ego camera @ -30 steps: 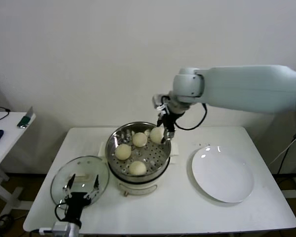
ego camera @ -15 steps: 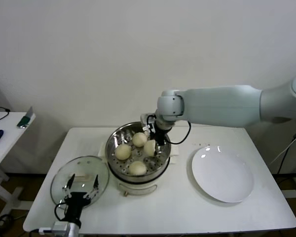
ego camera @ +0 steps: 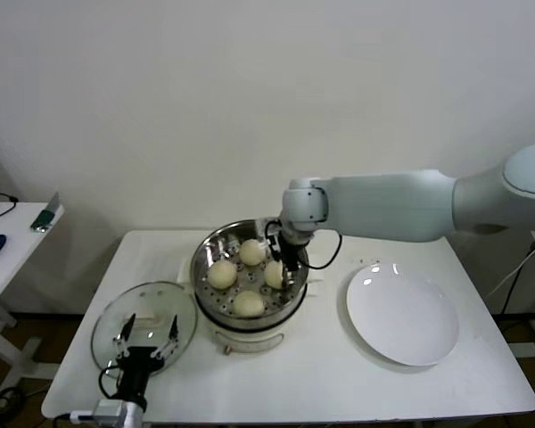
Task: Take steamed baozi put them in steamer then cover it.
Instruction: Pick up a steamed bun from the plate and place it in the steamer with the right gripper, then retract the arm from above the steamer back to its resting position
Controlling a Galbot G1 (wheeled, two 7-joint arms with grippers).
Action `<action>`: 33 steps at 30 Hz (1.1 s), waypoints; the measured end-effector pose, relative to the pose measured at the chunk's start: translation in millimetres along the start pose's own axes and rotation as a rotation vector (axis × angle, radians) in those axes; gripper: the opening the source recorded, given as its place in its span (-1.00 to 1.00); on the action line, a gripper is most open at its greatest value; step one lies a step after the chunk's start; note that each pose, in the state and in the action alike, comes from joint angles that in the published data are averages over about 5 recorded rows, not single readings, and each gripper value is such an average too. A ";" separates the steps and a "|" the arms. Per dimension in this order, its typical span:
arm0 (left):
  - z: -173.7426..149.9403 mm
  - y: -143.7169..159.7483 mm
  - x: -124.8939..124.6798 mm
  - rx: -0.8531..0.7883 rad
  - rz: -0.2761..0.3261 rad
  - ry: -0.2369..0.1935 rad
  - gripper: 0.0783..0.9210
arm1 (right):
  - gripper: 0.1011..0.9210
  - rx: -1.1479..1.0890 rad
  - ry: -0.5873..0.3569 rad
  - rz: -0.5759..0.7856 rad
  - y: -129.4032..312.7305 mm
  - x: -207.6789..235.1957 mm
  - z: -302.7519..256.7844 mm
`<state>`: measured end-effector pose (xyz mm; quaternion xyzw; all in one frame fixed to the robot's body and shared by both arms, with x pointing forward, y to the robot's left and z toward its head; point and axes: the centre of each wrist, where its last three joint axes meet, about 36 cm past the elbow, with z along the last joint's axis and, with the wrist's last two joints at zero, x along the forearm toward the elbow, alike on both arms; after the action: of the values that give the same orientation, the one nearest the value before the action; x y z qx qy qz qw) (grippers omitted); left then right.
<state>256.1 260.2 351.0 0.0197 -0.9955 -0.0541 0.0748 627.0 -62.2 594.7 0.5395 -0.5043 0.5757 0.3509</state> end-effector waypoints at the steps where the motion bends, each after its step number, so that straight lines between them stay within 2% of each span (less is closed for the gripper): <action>1: 0.0 0.1 0.0 0.000 0.000 0.000 0.77 | 0.60 0.002 -0.001 0.001 -0.1 -0.1 -0.2; 5: -0.1 0.8 -0.1 -0.001 -0.002 0.001 0.77 | 0.74 0.007 -0.014 0.007 -1.3 2.8 0.1; 11: -1.8 0.4 -0.6 0.001 -0.002 0.002 0.77 | 0.76 -0.003 -0.059 0.011 -5.8 23.3 5.2; 19: -3.2 0.7 -0.8 0.000 -0.005 0.003 0.77 | 0.76 -0.112 -0.198 0.066 -4.4 71.0 37.5; 27: -6.0 0.5 -4.6 0.007 -0.016 -0.013 0.77 | 0.76 -0.316 -0.436 0.282 17.6 100.3 95.5; 33: -6.7 3.4 -9.1 -0.001 -0.015 -0.040 0.77 | 0.76 -0.515 -0.581 0.505 51.1 95.4 158.2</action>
<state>266.0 263.3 356.6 0.0261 -0.9966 -0.0557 0.0545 604.5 -239.9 663.0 0.4342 -0.8239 0.3241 0.1662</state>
